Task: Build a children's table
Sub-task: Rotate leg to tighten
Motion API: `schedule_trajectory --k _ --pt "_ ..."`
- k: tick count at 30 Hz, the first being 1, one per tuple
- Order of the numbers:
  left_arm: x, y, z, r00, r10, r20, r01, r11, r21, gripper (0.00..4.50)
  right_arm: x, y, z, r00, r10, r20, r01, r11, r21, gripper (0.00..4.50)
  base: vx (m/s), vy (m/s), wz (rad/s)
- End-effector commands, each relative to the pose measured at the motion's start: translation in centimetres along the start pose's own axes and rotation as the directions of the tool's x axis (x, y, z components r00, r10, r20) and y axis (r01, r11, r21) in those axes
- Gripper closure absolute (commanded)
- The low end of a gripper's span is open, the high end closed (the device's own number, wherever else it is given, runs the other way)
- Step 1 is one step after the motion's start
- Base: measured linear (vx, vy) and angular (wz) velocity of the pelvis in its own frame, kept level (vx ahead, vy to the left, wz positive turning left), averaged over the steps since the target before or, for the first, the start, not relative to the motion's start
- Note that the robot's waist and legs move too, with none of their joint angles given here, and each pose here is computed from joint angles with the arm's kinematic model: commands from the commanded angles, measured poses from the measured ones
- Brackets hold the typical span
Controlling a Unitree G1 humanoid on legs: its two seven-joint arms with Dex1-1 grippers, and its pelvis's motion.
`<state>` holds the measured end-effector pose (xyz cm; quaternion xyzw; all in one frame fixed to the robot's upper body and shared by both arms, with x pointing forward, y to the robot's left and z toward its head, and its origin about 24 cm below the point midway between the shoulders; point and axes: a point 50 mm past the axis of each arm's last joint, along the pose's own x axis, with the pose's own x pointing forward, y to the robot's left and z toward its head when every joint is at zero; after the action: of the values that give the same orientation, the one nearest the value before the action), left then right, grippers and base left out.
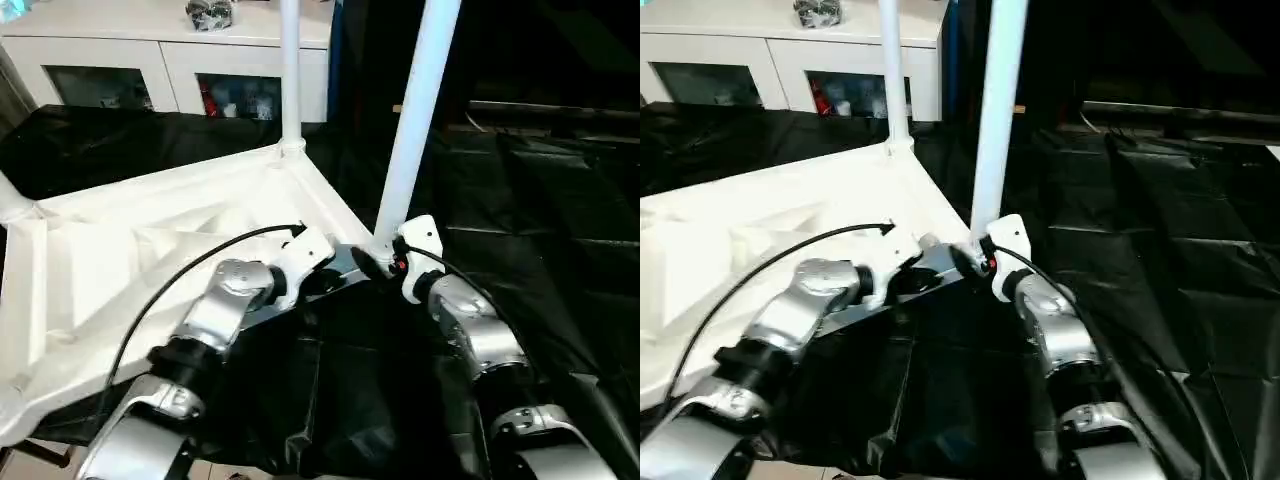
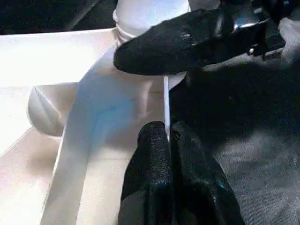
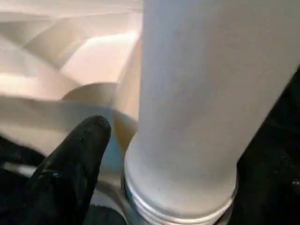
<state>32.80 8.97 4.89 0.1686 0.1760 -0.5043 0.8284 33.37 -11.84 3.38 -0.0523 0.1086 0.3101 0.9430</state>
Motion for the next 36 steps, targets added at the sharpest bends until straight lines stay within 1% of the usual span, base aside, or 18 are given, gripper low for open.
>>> schedule_trajectory --k 1,3,7,9,10,14,15,17,18,22,23,25,30,32,34,36 --pt "0.1 -0.8 1.0 0.992 -0.093 0.081 0.089 0.995 0.050 4.50 0.0 1.6 0.7 0.981 0.196 0.013 -0.195 0.978 -0.070 0.54 0.000 0.000 0.00" --pt "-0.3 -0.7 0.9 0.989 -0.122 0.085 0.117 0.991 0.062 4.50 -0.6 1.3 0.7 0.968 0.250 0.008 -0.248 0.964 -0.094 0.54 0.000 0.000 0.00" --pt "-1.4 -1.2 0.4 0.970 -0.232 0.077 0.226 0.971 0.082 4.50 -2.4 0.7 0.5 0.918 0.393 -0.047 -0.395 0.909 -0.131 0.54 0.000 0.000 0.00" --pt "-1.8 -1.2 0.1 0.965 -0.253 0.065 0.247 0.965 0.087 4.50 -2.9 0.5 0.4 0.901 0.427 -0.075 -0.433 0.892 -0.132 0.54 0.000 0.000 0.00" --pt "-2.2 -1.1 -0.1 0.962 -0.269 0.057 0.263 0.961 0.089 4.50 -3.3 0.5 0.3 0.880 0.465 -0.095 -0.474 0.870 -0.134 0.54 0.000 0.000 0.00" --pt "-3.3 -1.1 -0.8 0.941 -0.337 0.033 0.332 0.938 0.097 4.50 -4.2 0.6 0.4 0.825 0.547 -0.144 -0.564 0.815 -0.134 0.54 0.000 0.000 0.00" --pt "-3.4 -1.1 -0.8 0.941 -0.337 0.033 0.333 0.938 0.097 4.50 -4.2 0.6 0.4 0.824 0.547 -0.145 -0.565 0.814 -0.134 0.54 0.000 0.000 0.00" --pt "-3.7 -0.9 -1.1 0.938 -0.346 0.023 0.343 0.935 0.089 4.50 -4.4 0.8 0.3 0.807 0.566 -0.169 -0.588 0.796 -0.142 0.87 0.000 0.000 0.00" --pt "-3.8 -0.8 -1.1 0.938 -0.346 0.019 0.343 0.935 0.091 4.50 -4.5 0.9 0.2 0.800 0.573 -0.177 -0.597 0.789 -0.148 0.90 0.000 0.000 0.00" --pt "-4.0 -0.7 -1.1 0.937 -0.350 0.015 0.348 0.933 0.090 4.50 -4.7 1.2 0.2 0.782 0.598 -0.174 -0.621 0.771 -0.140 1.28 0.000 0.000 0.00" --pt "-4.1 -0.7 -1.1 0.933 -0.358 0.015 0.356 0.930 0.088 4.50 -4.8 1.3 0.2 0.776 0.607 -0.174 -0.629 0.766 -0.136 1.28 0.000 0.000 0.00" --pt "-4.3 -0.8 -1.2 0.930 -0.368 0.014 0.365 0.927 0.086 4.50 -4.8 1.5 0.1 0.769 0.615 -0.173 -0.637 0.760 -0.129 1.60 0.000 0.000 0.00" --pt "-4.6 -0.8 -1.5 0.925 -0.379 0.006 0.377 0.922 0.083 4.50 -4.8 1.8 0.0 0.760 0.627 -0.169 -0.648 0.752 -0.120 1.77 0.000 0.000 0.00" --pt "-4.8 -0.8 -1.7 0.924 -0.381 0.000 0.381 0.922 0.066 4.50 -4.7 2.2 0.0 0.755 0.636 -0.160 -0.654 0.749 -0.111 1.80 0.000 0.000 0.00" --pt "-4.6 -0.7 -1.9 0.930 -0.367 -0.003 0.367 0.929 0.055 4.50 -4.6 2.4 0.0 0.762 0.631 -0.145 -0.646 0.756 -0.103 1.81 0.000 0.000 0.00" --pt "-3.9 -0.5 -1.6 0.951 -0.310 0.015 0.310 0.950 0.038 4.50 -4.3 2.7 -0.2 0.779 0.616 -0.119 -0.626 0.776 -0.077 1.81 0.000 0.000 0.00"
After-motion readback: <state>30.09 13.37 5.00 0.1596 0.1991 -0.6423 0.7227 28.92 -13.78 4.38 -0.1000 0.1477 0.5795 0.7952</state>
